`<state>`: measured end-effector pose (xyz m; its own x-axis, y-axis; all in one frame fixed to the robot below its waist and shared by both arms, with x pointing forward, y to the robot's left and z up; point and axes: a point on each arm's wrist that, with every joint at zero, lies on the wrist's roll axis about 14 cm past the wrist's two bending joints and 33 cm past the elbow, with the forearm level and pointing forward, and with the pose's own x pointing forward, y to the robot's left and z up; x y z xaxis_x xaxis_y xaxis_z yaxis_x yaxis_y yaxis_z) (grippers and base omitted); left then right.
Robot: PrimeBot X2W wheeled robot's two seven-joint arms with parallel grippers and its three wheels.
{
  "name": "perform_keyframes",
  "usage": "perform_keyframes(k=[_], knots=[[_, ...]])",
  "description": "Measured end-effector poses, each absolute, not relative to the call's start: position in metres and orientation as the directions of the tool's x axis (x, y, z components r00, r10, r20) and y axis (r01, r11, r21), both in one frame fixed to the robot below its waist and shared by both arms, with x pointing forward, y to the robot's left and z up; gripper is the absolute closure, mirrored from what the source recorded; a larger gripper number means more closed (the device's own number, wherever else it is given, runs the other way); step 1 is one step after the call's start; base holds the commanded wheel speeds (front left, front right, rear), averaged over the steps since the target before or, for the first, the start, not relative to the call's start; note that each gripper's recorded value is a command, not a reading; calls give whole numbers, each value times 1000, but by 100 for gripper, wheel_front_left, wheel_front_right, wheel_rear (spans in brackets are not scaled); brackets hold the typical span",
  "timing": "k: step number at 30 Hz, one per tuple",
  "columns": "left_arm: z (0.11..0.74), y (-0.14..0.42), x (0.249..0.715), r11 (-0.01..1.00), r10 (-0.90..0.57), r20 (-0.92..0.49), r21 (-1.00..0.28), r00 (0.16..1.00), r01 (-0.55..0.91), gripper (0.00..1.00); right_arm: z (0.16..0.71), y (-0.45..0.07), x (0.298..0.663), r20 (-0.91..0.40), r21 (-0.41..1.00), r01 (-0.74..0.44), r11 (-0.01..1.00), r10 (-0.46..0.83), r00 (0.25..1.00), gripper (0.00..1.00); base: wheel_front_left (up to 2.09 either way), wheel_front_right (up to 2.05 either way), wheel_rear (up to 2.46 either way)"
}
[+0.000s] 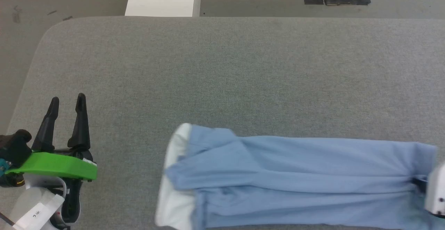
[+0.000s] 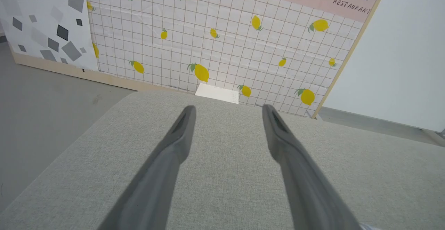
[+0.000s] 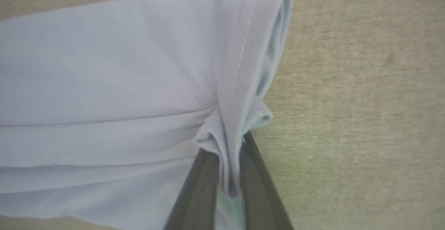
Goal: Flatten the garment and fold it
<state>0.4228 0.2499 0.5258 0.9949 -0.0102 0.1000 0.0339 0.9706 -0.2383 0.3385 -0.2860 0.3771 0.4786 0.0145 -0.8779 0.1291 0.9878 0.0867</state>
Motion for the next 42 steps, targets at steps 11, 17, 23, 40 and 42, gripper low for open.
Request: perform_keyframes(k=[11, 17, 23, 40, 42], knots=[[526, 248, 422, 970, -17, 101, -240, 995, 41, 0, 401, -343, 328, -874, -85, 267, 960, -200, 444, 100, 0, 0, 0], [531, 246, 419, 969, -19, 113, -244, 993, 46, 0, 417, -318, 332, -895, -102, 147, 984, -155, 418, 100, 0, 0, 0], [535, 244, 412, 967, -18, 121, -249, 992, 47, 0, 460, -288, 342, -870, -138, -33, 990, -105, 481, 100, 0, 0, 0], [545, 242, 399, 964, -5, 150, -261, 989, 45, 0, 485, -110, 347, -812, 75, -521, 850, 356, 463, 100, 0, 0, 0], [546, 246, 397, 964, 6, 150, -263, 989, 34, 0, 483, -84, 350, -796, 103, -574, 812, 413, 442, 100, 0, 0, 0]])
